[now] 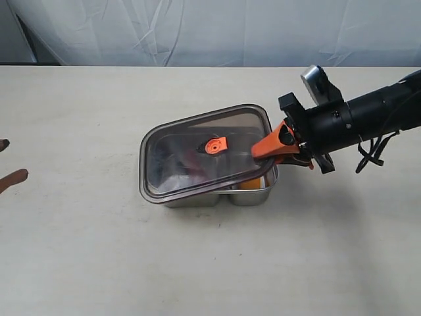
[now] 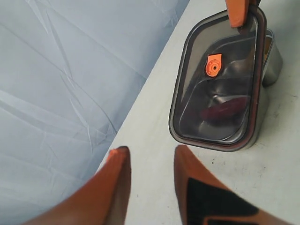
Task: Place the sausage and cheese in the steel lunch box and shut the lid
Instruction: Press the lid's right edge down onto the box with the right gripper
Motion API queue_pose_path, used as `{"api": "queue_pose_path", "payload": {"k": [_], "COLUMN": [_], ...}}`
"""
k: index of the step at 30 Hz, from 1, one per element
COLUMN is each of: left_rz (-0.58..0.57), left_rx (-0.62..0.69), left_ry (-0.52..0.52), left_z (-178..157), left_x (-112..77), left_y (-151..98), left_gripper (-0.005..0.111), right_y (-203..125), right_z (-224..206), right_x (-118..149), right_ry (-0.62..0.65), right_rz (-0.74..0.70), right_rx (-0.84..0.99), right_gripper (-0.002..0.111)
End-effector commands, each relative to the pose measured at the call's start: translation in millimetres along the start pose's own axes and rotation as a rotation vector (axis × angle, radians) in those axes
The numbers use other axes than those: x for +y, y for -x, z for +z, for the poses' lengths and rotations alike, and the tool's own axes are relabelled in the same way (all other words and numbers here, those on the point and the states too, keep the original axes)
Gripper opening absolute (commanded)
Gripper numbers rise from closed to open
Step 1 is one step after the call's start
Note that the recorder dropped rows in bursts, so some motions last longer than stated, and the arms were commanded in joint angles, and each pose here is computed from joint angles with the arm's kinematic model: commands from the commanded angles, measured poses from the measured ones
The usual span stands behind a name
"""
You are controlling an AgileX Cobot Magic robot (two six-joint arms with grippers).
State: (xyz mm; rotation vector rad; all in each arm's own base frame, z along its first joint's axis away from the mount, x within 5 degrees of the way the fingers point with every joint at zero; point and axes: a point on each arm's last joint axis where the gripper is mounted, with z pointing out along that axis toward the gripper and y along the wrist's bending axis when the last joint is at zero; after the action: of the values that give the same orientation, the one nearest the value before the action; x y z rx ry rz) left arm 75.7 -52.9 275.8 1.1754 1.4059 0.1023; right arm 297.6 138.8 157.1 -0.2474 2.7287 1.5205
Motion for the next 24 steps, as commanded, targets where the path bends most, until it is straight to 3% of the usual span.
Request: {"api": "queue_pose_path", "payload": {"k": [1, 6, 18, 20, 24], "left_rz": [-0.008, -0.008, -0.008, -0.008, -0.008], "left_rx": [-0.007, -0.007, -0.007, -0.007, -0.007], "left_ry": [0.000, 0.000, -0.002, -0.002, -0.002], "left_z": [-1, -1, -1, -1, -1], "left_x": [0.4, 0.4, 0.2, 0.2, 0.2], "left_y": [1, 1, 1, 1, 1], "left_gripper": [0.032, 0.032, 0.032, 0.032, 0.032], "right_y": [2, 0, 1, 1, 1], "right_z": [-5, -7, -8, -8, -8], "right_x": [-20, -29, -31, -31, -31], "right_ry": [-0.203, -0.303, -0.322, -0.324, -0.322], "right_rz": [0.010, 0.040, 0.033, 0.032, 0.032], "right_rx": [-0.027, -0.011, -0.022, -0.025, -0.023], "right_gripper": [-0.001, -0.001, 0.000, 0.006, 0.034]}}
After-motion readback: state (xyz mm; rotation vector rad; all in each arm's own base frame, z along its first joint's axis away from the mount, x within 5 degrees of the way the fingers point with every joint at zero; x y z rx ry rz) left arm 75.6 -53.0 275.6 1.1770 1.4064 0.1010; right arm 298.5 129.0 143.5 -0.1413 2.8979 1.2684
